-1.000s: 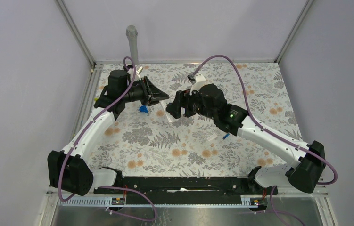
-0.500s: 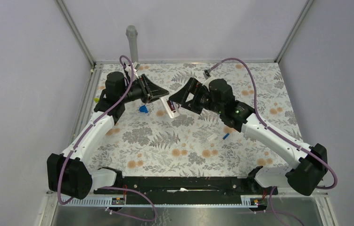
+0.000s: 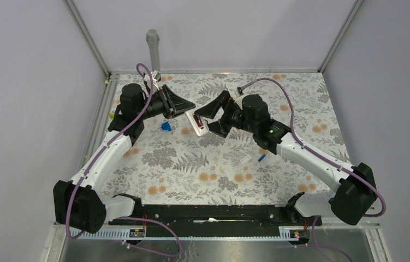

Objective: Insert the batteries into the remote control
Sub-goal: Load the battery into the remote control.

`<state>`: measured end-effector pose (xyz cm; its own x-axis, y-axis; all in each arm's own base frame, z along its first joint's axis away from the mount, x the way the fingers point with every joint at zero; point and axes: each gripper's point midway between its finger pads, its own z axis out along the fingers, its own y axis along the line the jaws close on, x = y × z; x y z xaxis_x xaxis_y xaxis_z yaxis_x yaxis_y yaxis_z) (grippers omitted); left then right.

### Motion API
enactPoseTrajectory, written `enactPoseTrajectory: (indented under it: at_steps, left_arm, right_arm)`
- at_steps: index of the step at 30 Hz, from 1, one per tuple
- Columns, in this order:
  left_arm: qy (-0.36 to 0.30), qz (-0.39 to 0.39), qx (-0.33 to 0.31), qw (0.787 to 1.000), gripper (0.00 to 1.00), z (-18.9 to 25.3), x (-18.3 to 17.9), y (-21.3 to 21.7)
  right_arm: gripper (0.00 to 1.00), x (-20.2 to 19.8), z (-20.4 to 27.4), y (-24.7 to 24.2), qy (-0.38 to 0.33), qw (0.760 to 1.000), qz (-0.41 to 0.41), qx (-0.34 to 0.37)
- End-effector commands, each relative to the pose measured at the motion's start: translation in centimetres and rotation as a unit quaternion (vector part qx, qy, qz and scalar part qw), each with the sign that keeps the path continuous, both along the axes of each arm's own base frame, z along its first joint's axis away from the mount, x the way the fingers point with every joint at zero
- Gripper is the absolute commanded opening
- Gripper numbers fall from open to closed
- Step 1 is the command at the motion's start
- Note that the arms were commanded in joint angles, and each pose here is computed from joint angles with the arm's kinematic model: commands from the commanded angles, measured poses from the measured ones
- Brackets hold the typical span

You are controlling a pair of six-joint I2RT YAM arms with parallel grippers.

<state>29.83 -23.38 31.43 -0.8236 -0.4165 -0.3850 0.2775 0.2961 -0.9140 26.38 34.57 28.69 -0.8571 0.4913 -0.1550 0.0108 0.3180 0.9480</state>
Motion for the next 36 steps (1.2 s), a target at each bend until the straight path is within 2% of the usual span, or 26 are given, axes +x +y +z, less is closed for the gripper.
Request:
enactPoseTrajectory:
  at_steps: [1, 7, 9, 14, 17, 25, 36]
  left_arm:
    - [-0.052, 0.002, -0.013, 0.999, 0.0, 2.1, -0.4, 0.3]
    - [-0.055, -0.001, -0.016, 0.998, 0.0, 1.9, -0.5, 0.2]
    - [-0.055, -0.001, -0.017, 0.998, 0.0, 2.0, -0.6, 0.2]
    - [-0.062, -0.002, -0.021, 0.998, 0.0, 2.2, -0.6, 0.2]
    - [-0.065, -0.003, -0.024, 0.998, 0.0, 2.4, -0.5, 0.2]
    - [-0.065, -0.005, -0.026, 0.998, 0.0, 2.4, -0.6, 0.1]
    - [-0.066, -0.005, -0.041, 0.997, 0.0, 3.7, -0.6, 0.0]
  right_arm:
    - [0.99, 0.3, 1.6, 0.4, 0.004, 0.999, 0.001, 0.048]
    - [0.99, 0.6, 1.4, 0.5, 0.017, 0.998, 0.001, 0.064]
    - [0.95, 0.6, 1.2, 0.5, 0.023, 0.998, 0.002, 0.065]
    - [0.78, 0.6, 0.5, 0.8, 0.038, 0.997, 0.011, 0.07]
    - [0.74, 0.6, 0.3, 0.9, 0.039, 0.997, 0.015, 0.069]
    - [0.71, 0.5, -0.6, 1.3, 0.053, 0.996, 0.025, 0.065]
    - [0.54, 0.3, -1.0, 1.5, 0.053, 0.995, 0.035, 0.076]
